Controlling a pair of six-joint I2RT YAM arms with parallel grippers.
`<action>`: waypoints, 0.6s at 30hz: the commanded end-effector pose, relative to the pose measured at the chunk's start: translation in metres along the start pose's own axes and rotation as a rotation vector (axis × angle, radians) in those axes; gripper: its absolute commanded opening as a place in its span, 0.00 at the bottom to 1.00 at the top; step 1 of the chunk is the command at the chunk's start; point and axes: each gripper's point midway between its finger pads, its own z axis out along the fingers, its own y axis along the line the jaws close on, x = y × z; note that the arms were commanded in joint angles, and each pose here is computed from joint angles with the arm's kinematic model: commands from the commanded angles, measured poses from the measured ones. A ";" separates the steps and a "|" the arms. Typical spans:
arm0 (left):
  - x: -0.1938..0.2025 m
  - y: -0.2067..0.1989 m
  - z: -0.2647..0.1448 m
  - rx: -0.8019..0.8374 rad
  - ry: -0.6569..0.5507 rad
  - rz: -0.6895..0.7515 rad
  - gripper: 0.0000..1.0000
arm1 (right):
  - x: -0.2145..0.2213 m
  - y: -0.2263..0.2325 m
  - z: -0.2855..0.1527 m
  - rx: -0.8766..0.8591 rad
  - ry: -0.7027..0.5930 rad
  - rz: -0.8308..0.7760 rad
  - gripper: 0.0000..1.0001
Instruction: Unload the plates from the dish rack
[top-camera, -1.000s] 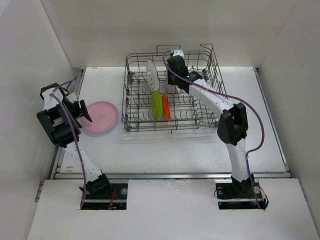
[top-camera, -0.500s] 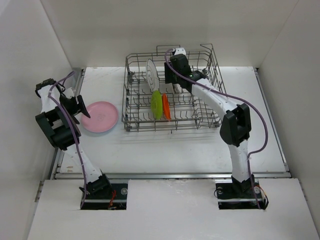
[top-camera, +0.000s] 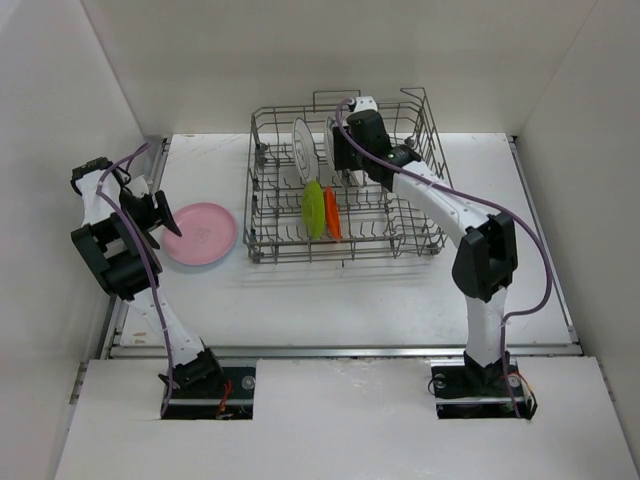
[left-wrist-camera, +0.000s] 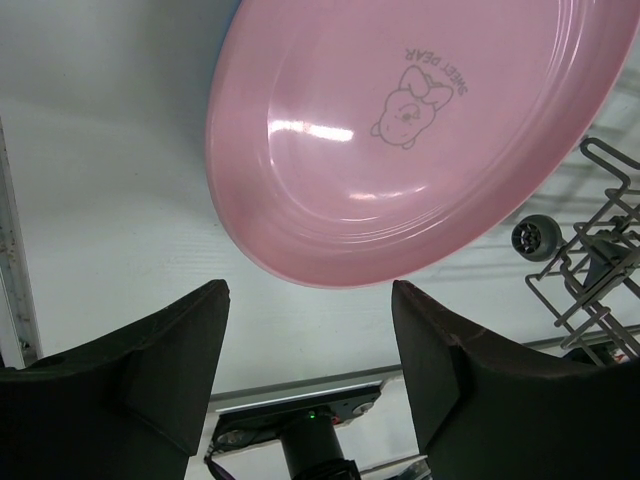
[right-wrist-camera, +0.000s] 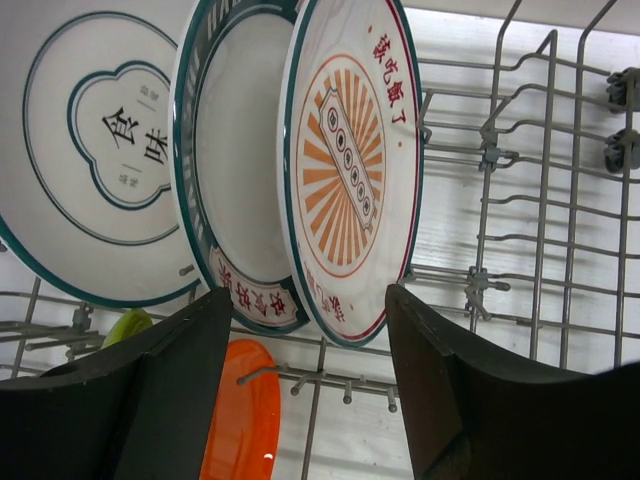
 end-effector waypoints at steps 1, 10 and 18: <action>-0.001 -0.011 -0.024 0.004 -0.047 0.039 0.63 | -0.036 0.004 -0.021 -0.047 -0.103 0.027 0.68; 0.000 -0.010 -0.021 0.006 -0.039 0.026 0.64 | -0.015 0.003 0.016 0.010 -0.056 -0.009 0.52; -0.001 -0.013 -0.027 0.003 -0.057 0.033 0.64 | -0.007 0.003 0.041 0.012 -0.030 -0.047 0.25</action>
